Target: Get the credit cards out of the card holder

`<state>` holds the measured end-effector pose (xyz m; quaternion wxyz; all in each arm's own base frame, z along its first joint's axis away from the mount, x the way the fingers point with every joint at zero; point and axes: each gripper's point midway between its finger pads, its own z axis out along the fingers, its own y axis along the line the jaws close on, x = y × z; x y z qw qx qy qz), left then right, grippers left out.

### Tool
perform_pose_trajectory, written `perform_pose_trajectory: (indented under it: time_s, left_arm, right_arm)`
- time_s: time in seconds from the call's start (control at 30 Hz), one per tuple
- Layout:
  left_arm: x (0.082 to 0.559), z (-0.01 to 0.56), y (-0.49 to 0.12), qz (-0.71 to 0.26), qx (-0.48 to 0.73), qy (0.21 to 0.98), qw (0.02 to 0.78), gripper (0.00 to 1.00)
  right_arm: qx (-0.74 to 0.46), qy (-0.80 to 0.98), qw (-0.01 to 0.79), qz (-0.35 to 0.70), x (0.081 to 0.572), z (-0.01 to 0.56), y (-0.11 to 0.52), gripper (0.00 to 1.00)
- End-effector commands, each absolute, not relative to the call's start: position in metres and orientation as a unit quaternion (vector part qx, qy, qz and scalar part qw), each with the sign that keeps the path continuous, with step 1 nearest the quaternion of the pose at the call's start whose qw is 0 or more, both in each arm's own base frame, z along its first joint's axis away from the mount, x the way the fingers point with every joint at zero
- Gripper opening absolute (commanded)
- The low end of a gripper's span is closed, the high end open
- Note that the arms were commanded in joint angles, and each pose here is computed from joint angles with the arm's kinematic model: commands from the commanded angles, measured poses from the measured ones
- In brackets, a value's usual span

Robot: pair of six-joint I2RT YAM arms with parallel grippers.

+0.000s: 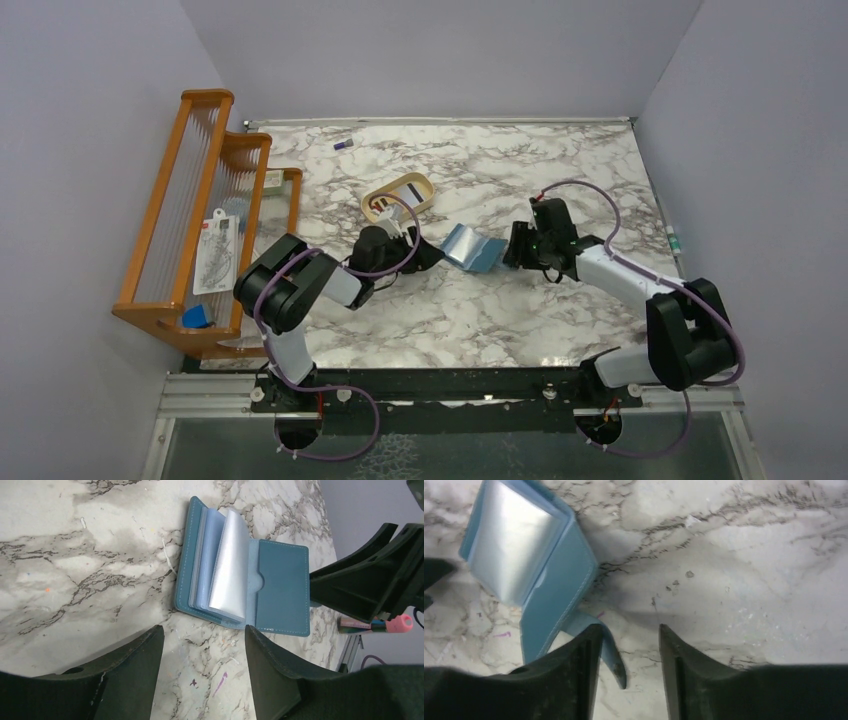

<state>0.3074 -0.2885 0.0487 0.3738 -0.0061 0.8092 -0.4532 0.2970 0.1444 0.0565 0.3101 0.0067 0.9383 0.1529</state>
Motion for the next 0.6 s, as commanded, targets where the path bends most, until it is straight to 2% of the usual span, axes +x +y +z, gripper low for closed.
perform_pose_trajectory:
  time_s: [0.0, 0.03, 0.13, 0.27, 0.57]
  left_arm:
    - [0.32, 0.069, -0.294, -0.446, 0.014, 0.797, 0.407, 0.61]
    - [0.322, 0.07, -0.295, -0.444, 0.016, 0.797, 0.409, 0.61]
    - [0.325, 0.071, -0.298, -0.441, 0.021, 0.798, 0.411, 0.61]
    - [0.331, 0.065, -0.301, -0.434, 0.022, 0.801, 0.412, 0.61]
    - [0.345, 0.052, -0.314, -0.437, 0.023, 0.806, 0.399, 0.57]
  right_arm:
    - [0.038, 0.956, 0.268, 0.116, 0.289, 0.036, 0.129, 0.7]
    - [0.039, 0.955, 0.268, 0.117, 0.291, 0.036, 0.13, 0.82]
    - [0.032, 0.942, 0.298, 0.149, 0.3, 0.054, 0.14, 0.99]
    - [0.02, 0.916, 0.35, 0.193, 0.307, 0.083, 0.152, 1.0]
    - [0.012, 0.893, 0.363, 0.266, 0.305, 0.089, 0.174, 1.0]
